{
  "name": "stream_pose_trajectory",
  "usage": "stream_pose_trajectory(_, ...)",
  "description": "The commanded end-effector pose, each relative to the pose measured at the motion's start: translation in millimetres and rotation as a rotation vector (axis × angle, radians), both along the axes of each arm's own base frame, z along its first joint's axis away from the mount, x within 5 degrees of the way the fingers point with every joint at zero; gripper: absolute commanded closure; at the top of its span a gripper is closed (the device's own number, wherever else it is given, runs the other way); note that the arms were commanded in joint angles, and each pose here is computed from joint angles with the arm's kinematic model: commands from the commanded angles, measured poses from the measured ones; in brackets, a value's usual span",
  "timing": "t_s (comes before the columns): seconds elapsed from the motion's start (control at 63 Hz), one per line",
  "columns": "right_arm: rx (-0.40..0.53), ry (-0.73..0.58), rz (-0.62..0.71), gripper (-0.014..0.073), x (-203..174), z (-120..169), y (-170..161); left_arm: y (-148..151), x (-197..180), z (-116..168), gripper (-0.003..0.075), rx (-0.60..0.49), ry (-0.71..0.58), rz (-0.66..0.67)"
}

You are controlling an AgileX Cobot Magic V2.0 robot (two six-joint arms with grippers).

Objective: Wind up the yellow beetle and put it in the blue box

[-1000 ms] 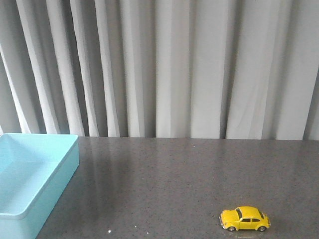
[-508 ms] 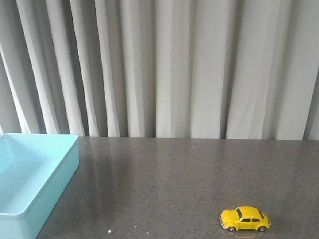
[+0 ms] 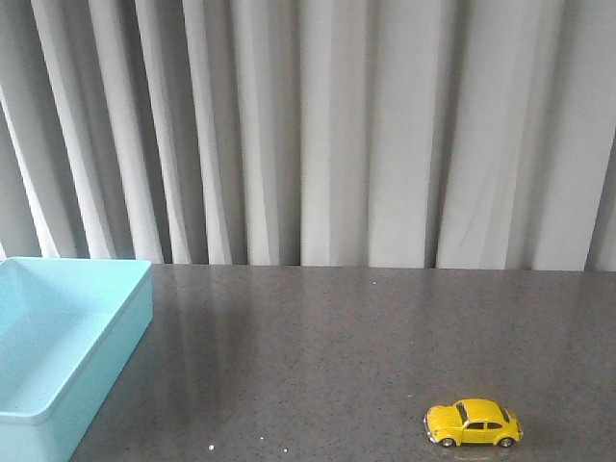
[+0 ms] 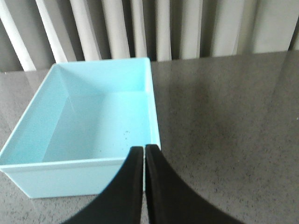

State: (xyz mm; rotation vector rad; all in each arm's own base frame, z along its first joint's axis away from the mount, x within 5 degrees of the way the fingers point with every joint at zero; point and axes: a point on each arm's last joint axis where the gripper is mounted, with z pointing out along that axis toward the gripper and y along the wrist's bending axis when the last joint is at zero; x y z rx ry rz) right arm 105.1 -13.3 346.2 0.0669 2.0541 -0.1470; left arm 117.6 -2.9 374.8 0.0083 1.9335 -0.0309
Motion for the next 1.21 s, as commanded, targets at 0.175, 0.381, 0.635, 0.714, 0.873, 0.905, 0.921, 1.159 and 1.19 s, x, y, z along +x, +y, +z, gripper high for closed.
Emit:
stream_pose_trajectory(0.175,0.009,0.089,-0.006,0.0601,16,-12,-1,-1,16,3,0.0725,-0.005,0.014,-0.008)
stream_pose_trajectory(0.381,0.03,0.092,-0.003,0.0564,16,-13,0,-2,26,-5,0.0682,-0.001,0.078,-0.008)
stream_pose_trajectory(0.635,0.046,0.095,0.054,0.026,16,-13,5,-2,49,-22,0.0382,0.019,0.201,-0.017)
stream_pose_trajectory(0.714,0.039,0.091,0.063,0.0165,16,-12,5,-2,54,-26,0.0303,0.019,0.224,-0.019)
stream_pose_trajectory(0.873,0.065,0.104,0.055,0.0078,16,-14,6,-3,58,-29,0.0265,0.017,0.246,-0.019)
stream_pose_trajectory(0.905,0.076,0.096,0.058,0.0079,16,-13,7,-3,58,-29,0.0267,0.017,0.245,-0.019)
stream_pose_trajectory(0.921,0.082,0.09,0.061,0.0079,16,-13,7,-3,58,-29,0.0269,0.017,0.246,-0.019)
stream_pose_trajectory(1.159,0.125,0.143,0.157,0.0079,44,-9,15,-3,58,-29,0.027,0.017,0.246,-0.019)
stream_pose_trajectory(1.19,0.136,0.182,0.171,0.0079,52,-11,16,-3,58,-29,0.027,0.017,0.247,-0.019)
